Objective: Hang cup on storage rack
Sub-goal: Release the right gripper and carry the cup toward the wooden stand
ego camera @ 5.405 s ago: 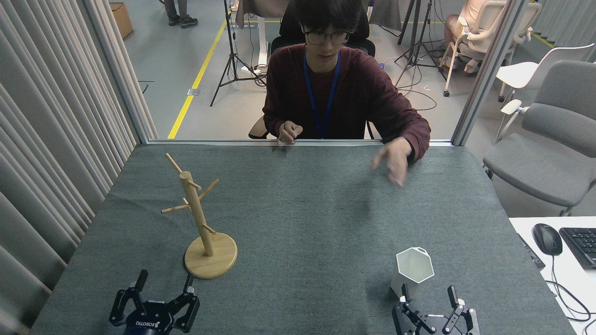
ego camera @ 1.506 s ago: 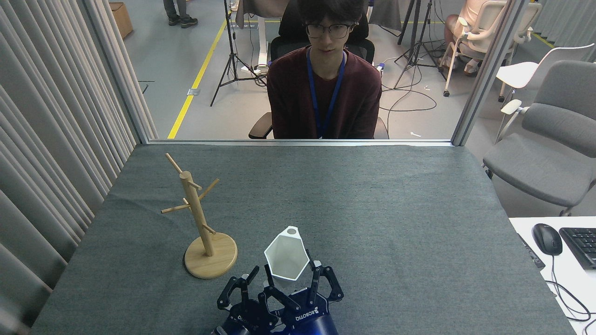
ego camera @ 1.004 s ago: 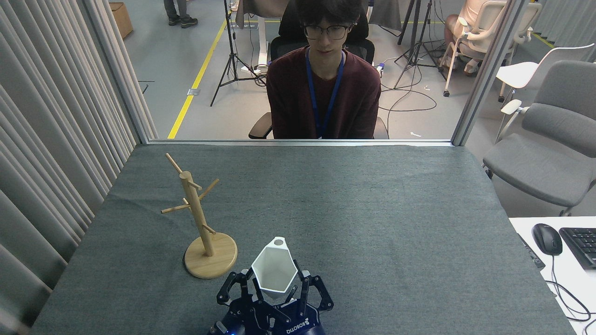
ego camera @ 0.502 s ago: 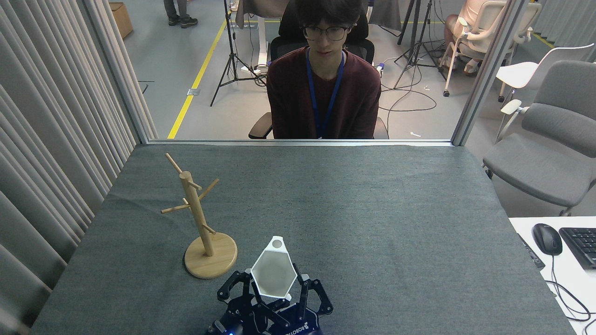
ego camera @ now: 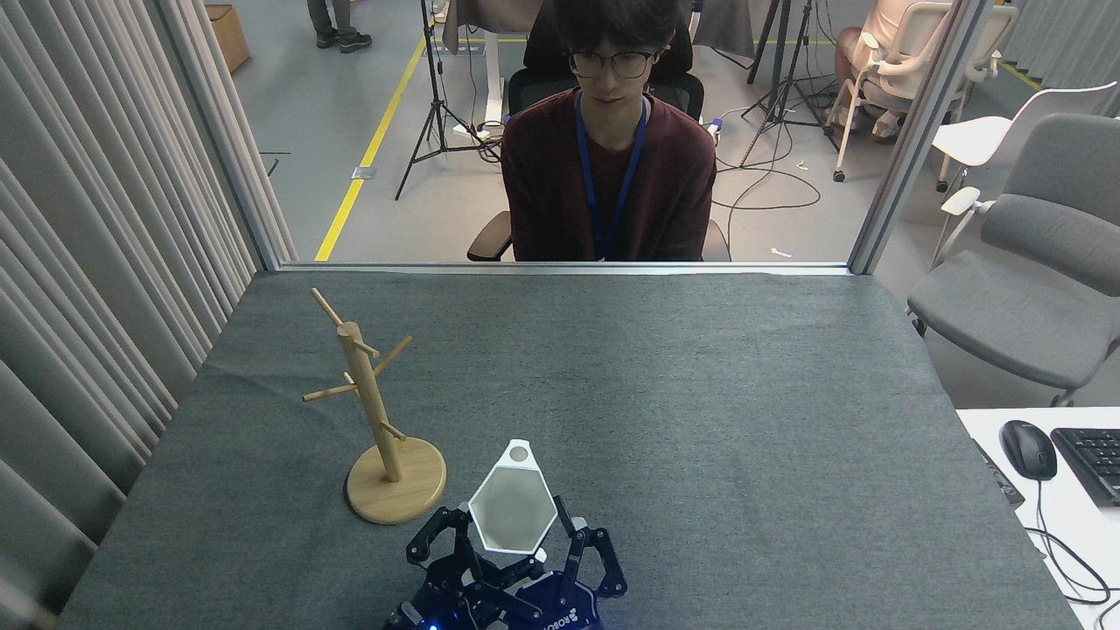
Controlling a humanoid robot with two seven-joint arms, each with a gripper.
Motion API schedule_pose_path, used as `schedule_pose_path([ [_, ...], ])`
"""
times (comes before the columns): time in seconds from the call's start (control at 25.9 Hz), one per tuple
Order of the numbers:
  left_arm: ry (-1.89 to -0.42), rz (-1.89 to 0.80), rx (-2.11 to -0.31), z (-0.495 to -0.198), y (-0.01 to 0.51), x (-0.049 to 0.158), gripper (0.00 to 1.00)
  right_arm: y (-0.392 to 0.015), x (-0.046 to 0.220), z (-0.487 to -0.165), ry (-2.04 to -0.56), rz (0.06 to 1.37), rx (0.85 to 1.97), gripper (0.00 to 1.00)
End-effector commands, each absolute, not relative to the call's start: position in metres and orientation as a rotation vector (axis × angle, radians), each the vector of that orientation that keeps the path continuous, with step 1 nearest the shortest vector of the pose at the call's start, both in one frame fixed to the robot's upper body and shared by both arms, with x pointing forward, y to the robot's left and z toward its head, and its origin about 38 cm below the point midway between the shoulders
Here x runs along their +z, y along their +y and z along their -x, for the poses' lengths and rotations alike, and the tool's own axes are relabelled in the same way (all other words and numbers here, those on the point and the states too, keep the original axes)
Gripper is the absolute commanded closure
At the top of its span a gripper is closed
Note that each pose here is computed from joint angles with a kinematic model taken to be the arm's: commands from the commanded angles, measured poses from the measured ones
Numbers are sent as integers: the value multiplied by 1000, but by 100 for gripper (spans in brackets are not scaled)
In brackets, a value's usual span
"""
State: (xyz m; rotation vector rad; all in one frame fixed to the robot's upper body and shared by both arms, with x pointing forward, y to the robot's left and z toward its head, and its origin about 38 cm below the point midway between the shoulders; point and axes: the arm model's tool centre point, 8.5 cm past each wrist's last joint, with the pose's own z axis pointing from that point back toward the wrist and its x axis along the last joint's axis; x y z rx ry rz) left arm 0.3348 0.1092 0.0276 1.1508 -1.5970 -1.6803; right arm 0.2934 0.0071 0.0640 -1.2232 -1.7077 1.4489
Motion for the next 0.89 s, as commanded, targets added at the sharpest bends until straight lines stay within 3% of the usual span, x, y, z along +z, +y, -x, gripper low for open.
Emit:
schedule_pose_path([
  [0.0,-1586,-1147,-1685,-334,110,25,45,8,80,-291,-1771,1254,1396,2],
  [0.19,-1574,-1148,-1685,-333,112,23,45,-6,116,-294,-1839,1313,1197,2],
  [0.31,-1566,-1149,-1679,-334,114,22,45,-71,102,-326,-1622,1193,884,2],
  [0.39,-1544,-1173,-1663,-335,119,21,44,-113,83,-344,-1485,1187,806,2],
  [0.5,-1454,-1257,-1579,-338,144,20,43,-123,51,-344,-1376,1190,929,2],
  [0.66,-1359,-1320,-1510,-329,182,17,43,-118,36,-330,-1374,1244,1122,2],
  [0.85,-1250,-1465,-1431,-323,245,34,43,-118,34,-329,-1376,1245,1143,2],
])
